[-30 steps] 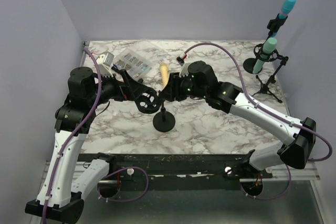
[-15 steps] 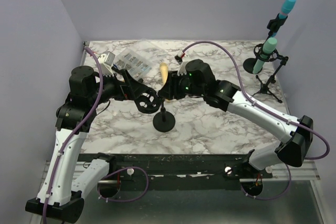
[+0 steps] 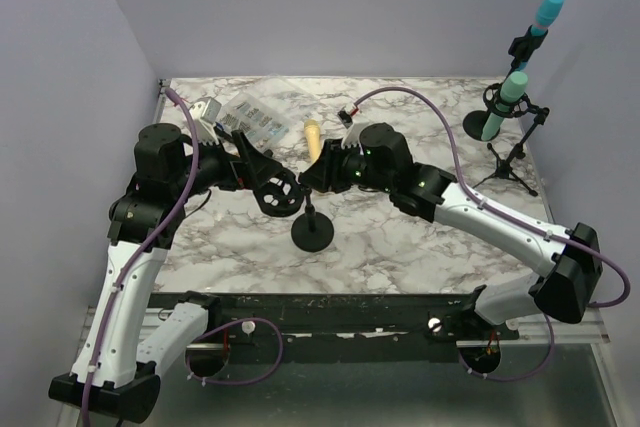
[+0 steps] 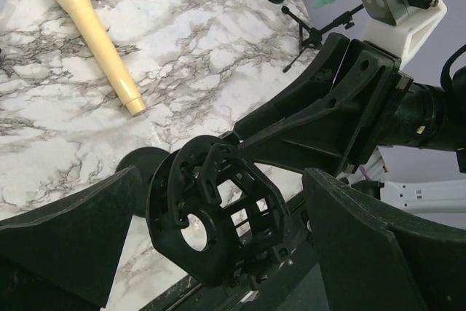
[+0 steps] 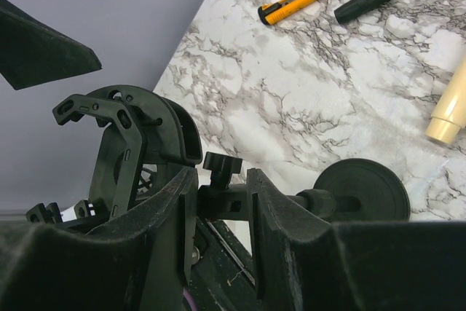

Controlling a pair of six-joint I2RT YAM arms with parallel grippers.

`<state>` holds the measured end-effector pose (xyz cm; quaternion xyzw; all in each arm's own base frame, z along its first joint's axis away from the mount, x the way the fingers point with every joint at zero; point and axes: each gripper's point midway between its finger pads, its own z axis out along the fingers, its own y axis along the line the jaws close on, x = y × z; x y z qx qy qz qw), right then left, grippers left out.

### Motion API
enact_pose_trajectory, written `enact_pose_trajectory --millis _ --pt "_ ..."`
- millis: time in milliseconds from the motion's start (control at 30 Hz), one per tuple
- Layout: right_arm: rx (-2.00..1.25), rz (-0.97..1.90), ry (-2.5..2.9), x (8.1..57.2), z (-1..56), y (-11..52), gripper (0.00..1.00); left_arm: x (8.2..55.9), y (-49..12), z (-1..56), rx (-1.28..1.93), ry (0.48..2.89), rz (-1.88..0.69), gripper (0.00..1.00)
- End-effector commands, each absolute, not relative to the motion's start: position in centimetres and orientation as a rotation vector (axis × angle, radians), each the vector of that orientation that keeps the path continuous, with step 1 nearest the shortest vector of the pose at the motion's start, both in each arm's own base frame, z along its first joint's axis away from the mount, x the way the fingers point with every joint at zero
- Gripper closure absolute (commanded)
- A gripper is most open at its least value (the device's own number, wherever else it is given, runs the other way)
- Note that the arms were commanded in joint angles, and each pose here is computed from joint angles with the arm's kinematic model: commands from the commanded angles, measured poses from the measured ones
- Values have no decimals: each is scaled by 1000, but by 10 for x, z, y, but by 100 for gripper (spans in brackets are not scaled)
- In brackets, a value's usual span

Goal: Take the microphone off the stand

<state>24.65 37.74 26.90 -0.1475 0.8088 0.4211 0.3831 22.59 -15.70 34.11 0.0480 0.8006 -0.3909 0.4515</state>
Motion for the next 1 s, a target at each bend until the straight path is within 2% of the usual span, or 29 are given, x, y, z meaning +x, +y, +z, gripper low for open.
enact_pose_trajectory --millis 0,433,967 --pt "-386 856 2296 237 189 348 62 224 -159 349 144 1963 -970 4" --pt "-354 672 2406 235 132 320 64 226 -160 351 140 1965 -976 4" --pt "-369 629 2465 231 84 316 66 228 -163 352 147 1971 -991 3"
